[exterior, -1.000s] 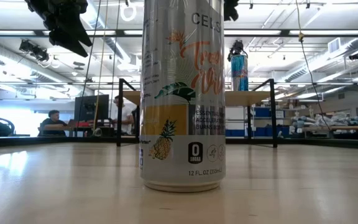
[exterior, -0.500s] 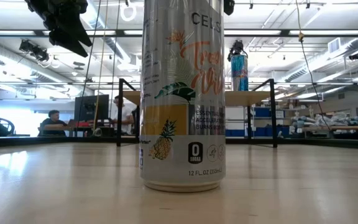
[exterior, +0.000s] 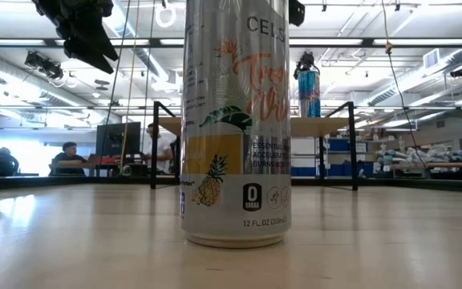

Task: Place canned beverage on shelf
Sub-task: Put the blue soda can aligned with the other blue soda can on the shelf

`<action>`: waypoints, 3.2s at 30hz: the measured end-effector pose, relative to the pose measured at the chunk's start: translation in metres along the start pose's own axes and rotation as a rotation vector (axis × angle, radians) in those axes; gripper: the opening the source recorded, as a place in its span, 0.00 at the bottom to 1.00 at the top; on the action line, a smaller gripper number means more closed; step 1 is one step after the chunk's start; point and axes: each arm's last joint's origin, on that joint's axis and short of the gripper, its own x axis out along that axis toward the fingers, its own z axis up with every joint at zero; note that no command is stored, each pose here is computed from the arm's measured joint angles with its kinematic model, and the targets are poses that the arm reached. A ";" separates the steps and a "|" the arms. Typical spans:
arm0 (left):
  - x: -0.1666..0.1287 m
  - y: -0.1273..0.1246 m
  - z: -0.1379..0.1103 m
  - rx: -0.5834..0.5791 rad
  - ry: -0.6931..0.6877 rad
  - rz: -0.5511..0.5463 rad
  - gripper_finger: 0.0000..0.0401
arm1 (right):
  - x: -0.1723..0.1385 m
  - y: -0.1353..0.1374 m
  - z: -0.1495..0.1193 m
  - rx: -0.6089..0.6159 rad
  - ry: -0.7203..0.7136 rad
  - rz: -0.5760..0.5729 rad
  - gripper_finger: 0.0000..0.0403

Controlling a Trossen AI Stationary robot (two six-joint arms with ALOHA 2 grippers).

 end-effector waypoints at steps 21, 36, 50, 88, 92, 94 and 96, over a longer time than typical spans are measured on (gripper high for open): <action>0.000 0.001 -0.004 0.007 0.042 0.007 0.78 | 0.047 0.040 -0.048 0.070 -0.094 0.085 0.82; 0.000 0.001 -0.005 0.008 0.053 0.009 0.78 | 0.071 0.042 -0.078 0.122 -0.162 0.085 0.82; 0.000 0.001 -0.005 0.024 0.053 0.008 0.78 | 0.084 0.040 -0.102 0.050 -0.290 0.033 0.82; 0.001 0.001 -0.005 0.016 0.052 0.008 0.78 | 0.130 0.044 -0.127 0.038 -0.281 0.010 0.74; 0.001 0.001 -0.005 0.016 0.052 0.008 0.78 | 0.130 0.044 -0.127 0.042 -0.279 0.018 0.68; 0.001 0.001 -0.005 0.016 0.052 0.008 0.78 | 0.130 0.044 -0.127 0.044 -0.279 0.019 0.66; 0.001 0.001 -0.005 0.016 0.052 0.008 0.78 | 0.130 0.044 -0.127 0.044 -0.278 0.021 0.64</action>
